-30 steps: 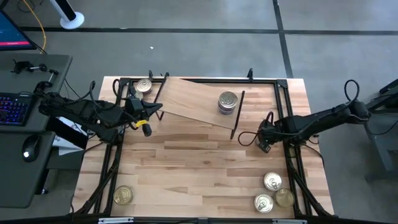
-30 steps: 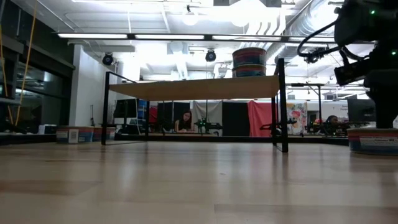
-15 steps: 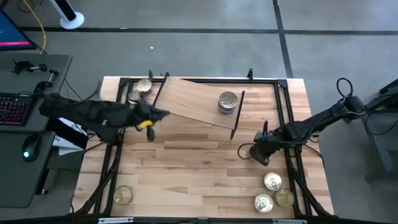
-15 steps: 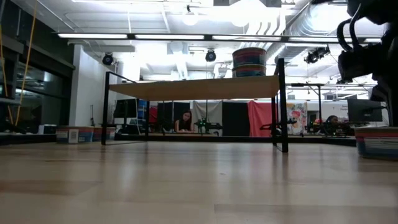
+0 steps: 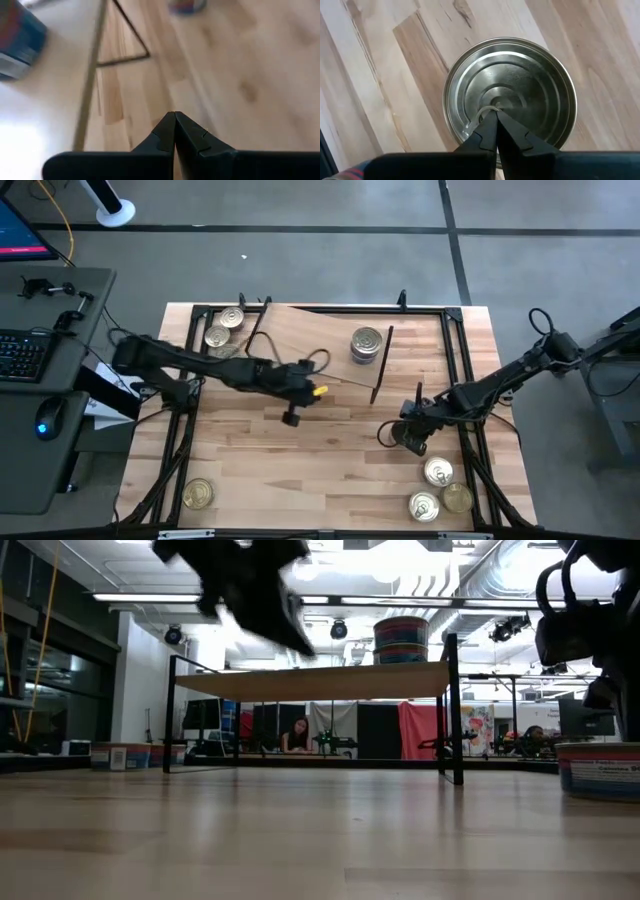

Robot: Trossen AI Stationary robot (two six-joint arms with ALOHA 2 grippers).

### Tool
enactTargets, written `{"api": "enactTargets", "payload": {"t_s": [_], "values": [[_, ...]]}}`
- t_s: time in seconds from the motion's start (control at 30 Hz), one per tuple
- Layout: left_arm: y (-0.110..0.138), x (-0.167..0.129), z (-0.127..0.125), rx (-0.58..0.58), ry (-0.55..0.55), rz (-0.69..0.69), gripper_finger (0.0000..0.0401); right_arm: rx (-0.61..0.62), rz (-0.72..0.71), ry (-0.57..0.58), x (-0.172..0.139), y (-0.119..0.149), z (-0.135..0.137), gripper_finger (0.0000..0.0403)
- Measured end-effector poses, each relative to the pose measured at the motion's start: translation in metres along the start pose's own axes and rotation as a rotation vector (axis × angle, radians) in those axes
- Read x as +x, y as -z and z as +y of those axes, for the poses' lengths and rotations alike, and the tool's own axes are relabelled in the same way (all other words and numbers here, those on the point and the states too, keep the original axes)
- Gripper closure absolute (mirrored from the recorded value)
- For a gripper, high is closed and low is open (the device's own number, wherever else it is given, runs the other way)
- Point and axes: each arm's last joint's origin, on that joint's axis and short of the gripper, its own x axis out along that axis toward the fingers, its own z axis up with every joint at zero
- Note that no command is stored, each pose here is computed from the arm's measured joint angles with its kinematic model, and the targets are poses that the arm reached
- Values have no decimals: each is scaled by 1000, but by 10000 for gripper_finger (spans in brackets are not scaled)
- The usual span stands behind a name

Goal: Stack canned seafood by type on shelf
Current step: Stack the blue tuna can on top of the stacked blue tuna cans on the shelf

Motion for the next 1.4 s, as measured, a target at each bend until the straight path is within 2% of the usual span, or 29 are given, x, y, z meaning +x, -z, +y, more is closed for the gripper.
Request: {"api": "enactTargets", "payload": {"t_s": [0.2,0.47,0.8,1.0,1.13,1.3,1.4], "values": [[12,36,9,61,-65,23,401,16,-28,23,0,-1,-1,403],[0,38,24,106,-211,-96,401,17,-29,24,1,-1,-1,403],[17,44,57,37,-266,-88,401,21,-37,21,1,-1,-1,403],[21,44,70,-38,-300,-119,401,67,-50,10,1,-2,0,403],[11,24,71,-49,-319,-161,401,70,-55,8,1,-3,0,403],[-2,-20,84,-74,-377,-258,401,210,-52,52,0,-7,-8,403],[-2,-52,93,-139,-412,-288,401,169,-90,9,1,-13,-6,403]]}}
